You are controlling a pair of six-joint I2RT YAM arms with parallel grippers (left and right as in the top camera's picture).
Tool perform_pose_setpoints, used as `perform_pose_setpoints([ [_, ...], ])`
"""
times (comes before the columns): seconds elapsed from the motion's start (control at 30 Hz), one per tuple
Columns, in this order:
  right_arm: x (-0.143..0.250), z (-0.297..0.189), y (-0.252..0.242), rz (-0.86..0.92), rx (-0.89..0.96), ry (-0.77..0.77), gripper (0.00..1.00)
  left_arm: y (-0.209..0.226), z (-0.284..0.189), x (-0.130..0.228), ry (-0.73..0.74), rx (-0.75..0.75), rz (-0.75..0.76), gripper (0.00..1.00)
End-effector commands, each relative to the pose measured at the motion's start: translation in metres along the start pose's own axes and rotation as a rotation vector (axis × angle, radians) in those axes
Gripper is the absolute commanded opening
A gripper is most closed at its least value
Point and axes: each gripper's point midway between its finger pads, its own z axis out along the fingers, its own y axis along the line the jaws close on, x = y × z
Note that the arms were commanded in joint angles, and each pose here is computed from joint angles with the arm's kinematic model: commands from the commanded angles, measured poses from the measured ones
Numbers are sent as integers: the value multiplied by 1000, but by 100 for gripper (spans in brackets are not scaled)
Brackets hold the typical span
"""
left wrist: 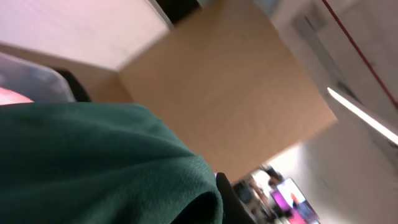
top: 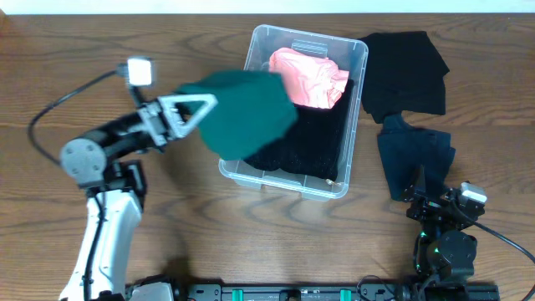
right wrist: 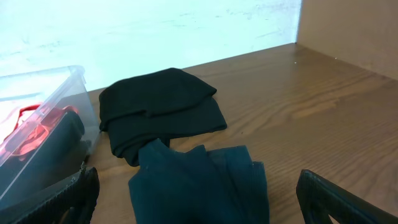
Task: Pack container
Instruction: 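Lift the green garment and carry it right over the container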
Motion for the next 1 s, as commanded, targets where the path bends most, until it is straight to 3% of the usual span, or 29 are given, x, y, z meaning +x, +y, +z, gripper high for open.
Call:
perform_pose_setpoints([
  [0.0,1,0,-1,11,4,0,99,-16,22,10,43,54,74,6],
  [0.2,1,0,-1,10,4,0,99,2,51,39,139,69,79,6],
  [0.37,1,0,-1,11,4,0,99,34,67,44,114,10,77,6],
  [0.6,1,0,-1,11,4,0,99,70,78,36,93,-45,-5,6],
  [0.83,1,0,-1,11,4,0,99,61,91,13,96,-47,-27,6],
  [0.97,1,0,-1,11,4,0,99,62,97,-2,112,-124,-58,6],
])
